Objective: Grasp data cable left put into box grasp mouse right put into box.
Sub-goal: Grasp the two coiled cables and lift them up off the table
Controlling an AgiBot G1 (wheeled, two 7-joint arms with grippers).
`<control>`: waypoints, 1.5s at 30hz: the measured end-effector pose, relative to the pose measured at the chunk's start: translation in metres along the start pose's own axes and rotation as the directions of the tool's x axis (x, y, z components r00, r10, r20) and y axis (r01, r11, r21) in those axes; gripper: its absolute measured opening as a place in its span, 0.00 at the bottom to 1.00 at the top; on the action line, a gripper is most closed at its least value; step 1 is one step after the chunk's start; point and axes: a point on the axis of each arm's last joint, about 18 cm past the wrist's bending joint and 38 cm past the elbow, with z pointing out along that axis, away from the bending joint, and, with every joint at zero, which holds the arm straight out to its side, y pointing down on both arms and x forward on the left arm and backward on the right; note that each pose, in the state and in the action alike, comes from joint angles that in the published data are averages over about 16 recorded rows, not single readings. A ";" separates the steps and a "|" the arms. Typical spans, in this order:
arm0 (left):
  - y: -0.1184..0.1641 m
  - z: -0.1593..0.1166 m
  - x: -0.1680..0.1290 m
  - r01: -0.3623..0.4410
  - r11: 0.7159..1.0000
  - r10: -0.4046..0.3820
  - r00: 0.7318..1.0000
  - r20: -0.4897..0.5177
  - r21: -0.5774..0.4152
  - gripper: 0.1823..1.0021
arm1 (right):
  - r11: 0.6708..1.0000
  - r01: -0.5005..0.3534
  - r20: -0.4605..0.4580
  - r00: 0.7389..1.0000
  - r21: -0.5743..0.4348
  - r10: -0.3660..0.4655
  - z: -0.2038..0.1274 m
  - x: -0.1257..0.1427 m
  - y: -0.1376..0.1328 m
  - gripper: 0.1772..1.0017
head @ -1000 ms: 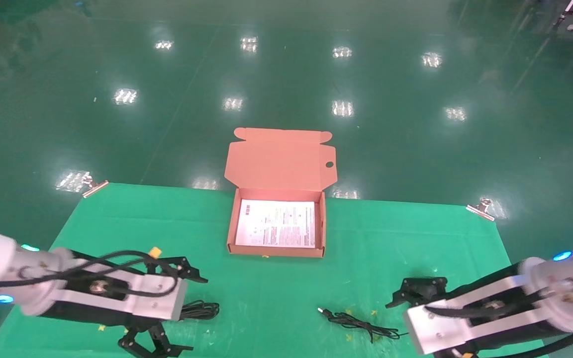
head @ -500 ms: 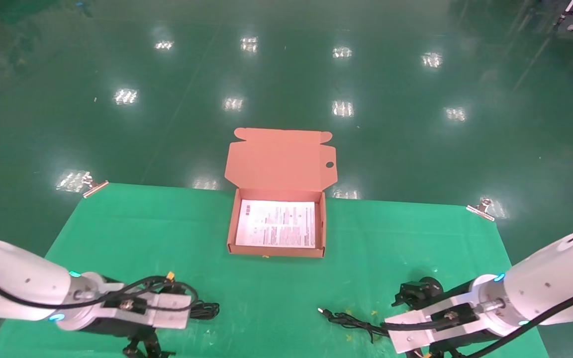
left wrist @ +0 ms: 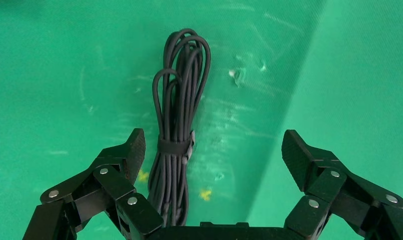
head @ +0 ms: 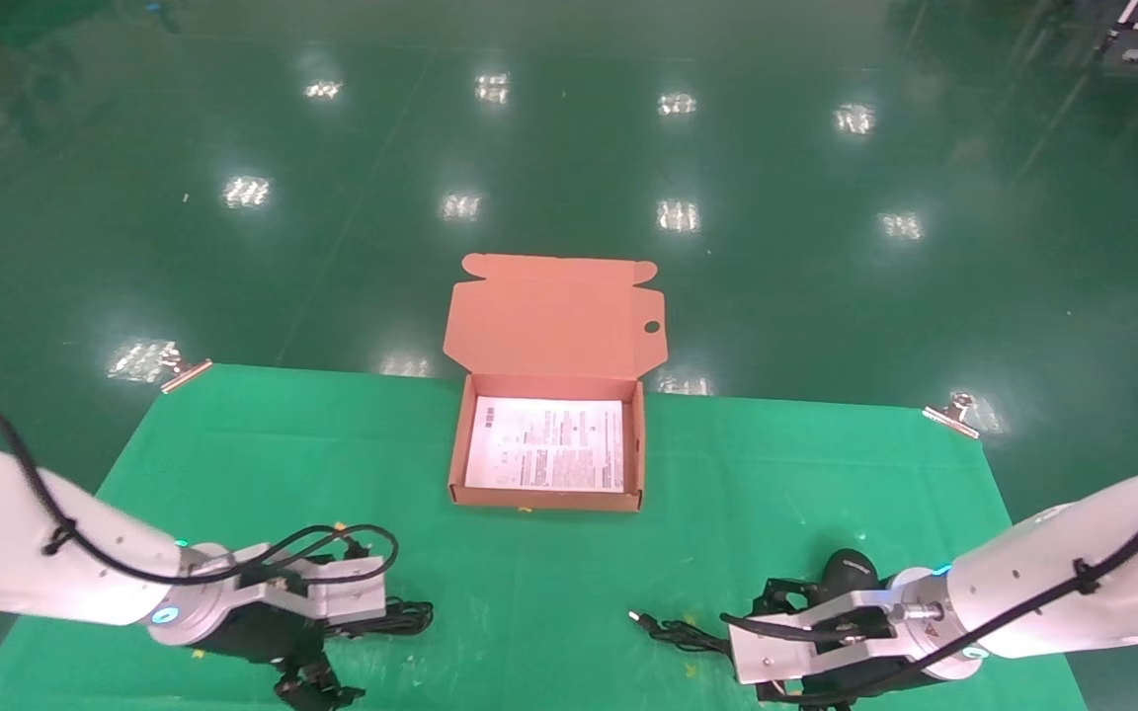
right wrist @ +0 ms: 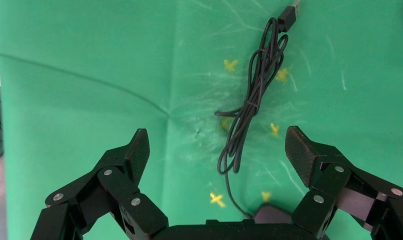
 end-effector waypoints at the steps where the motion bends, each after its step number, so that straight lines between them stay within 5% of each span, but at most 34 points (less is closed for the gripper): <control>1: 0.001 0.002 -0.002 0.014 1.000 -0.014 1.000 0.000 0.000 1.00 | 1.000 -0.006 0.001 1.000 0.003 0.006 0.003 0.001 0.001 1.00; 10: 0.007 0.019 -0.016 0.092 0.996 -0.092 0.996 0.003 -0.007 1.00 | 0.999 -0.036 0.005 0.999 -0.005 0.036 0.032 0.015 0.007 1.00; 27: 0.015 0.030 -0.029 0.078 0.995 -0.076 0.997 0.030 -0.065 0.98 | 0.997 -0.066 0.000 0.998 -0.037 0.066 0.053 0.024 0.014 0.98; 39: 0.015 0.029 -0.028 0.075 0.995 -0.074 0.997 0.027 -0.060 0.84 | 0.997 -0.063 0.000 0.998 -0.034 0.063 0.051 0.024 0.014 0.86; 45: 0.014 0.028 -0.027 0.074 0.996 -0.073 0.997 0.025 -0.058 0.71 | 0.998 -0.062 0.001 0.998 -0.033 0.062 0.050 0.024 0.013 0.73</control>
